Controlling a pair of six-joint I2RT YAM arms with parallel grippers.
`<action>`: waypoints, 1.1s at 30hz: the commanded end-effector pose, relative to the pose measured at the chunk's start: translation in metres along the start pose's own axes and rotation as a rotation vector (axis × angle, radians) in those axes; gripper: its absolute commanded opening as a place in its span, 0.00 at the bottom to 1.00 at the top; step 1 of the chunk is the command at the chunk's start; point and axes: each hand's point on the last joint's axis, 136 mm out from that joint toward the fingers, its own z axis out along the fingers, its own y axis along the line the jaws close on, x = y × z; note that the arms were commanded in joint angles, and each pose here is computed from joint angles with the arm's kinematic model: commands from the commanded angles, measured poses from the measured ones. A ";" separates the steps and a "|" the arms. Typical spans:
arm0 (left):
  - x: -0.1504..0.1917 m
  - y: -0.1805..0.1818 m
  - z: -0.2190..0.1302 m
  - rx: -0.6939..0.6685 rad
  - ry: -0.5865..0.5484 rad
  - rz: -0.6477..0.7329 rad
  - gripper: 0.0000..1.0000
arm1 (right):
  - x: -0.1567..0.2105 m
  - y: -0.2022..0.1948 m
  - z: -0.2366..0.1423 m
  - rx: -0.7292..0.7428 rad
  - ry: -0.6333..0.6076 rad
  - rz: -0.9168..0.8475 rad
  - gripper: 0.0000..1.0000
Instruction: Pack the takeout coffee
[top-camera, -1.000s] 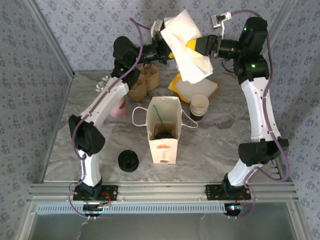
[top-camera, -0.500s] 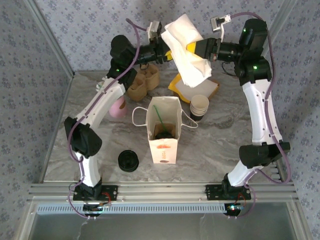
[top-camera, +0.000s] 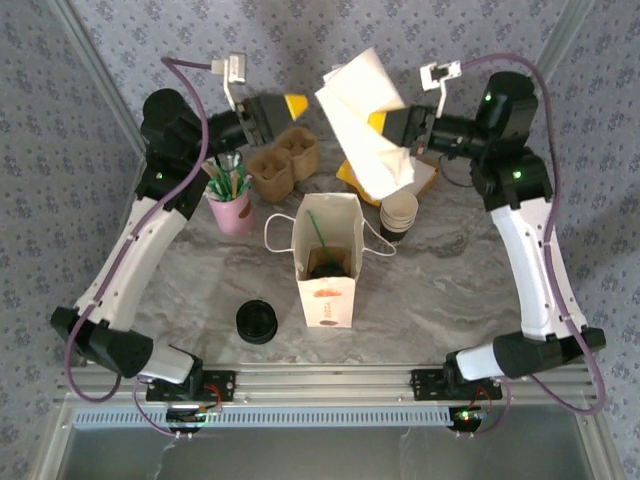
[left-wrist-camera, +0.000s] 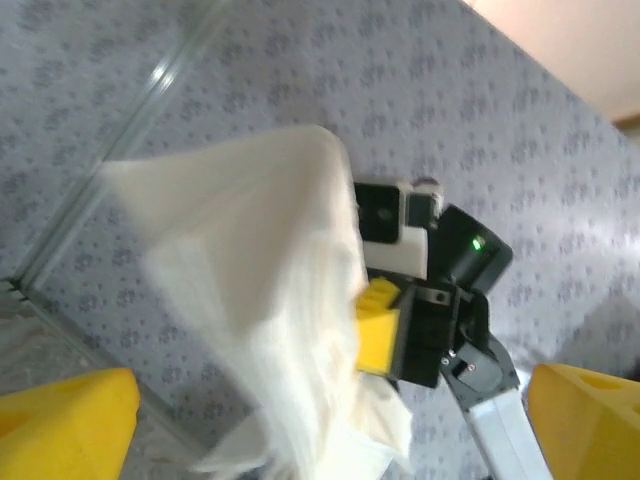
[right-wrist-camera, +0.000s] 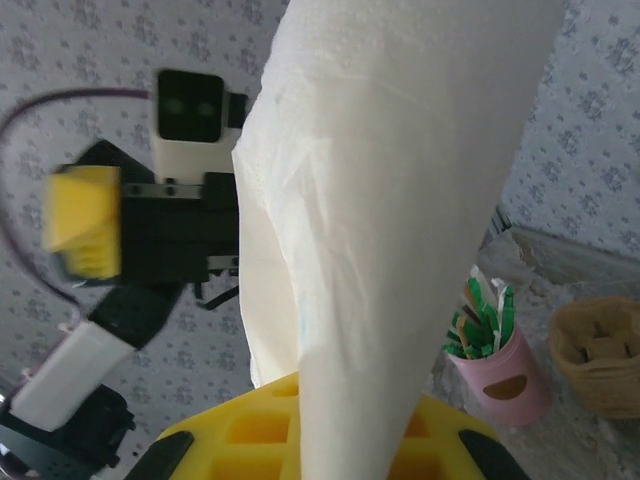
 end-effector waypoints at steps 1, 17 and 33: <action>0.046 -0.022 0.002 0.011 0.140 0.282 1.00 | -0.006 0.014 0.012 0.037 -0.108 -0.135 0.00; 0.044 -0.011 -0.043 -0.268 0.023 0.384 1.00 | -0.001 0.052 0.019 0.003 -0.180 -0.184 0.00; 0.055 -0.041 -0.007 0.105 0.101 0.227 1.00 | -0.007 0.073 0.019 -0.118 -0.215 -0.163 0.00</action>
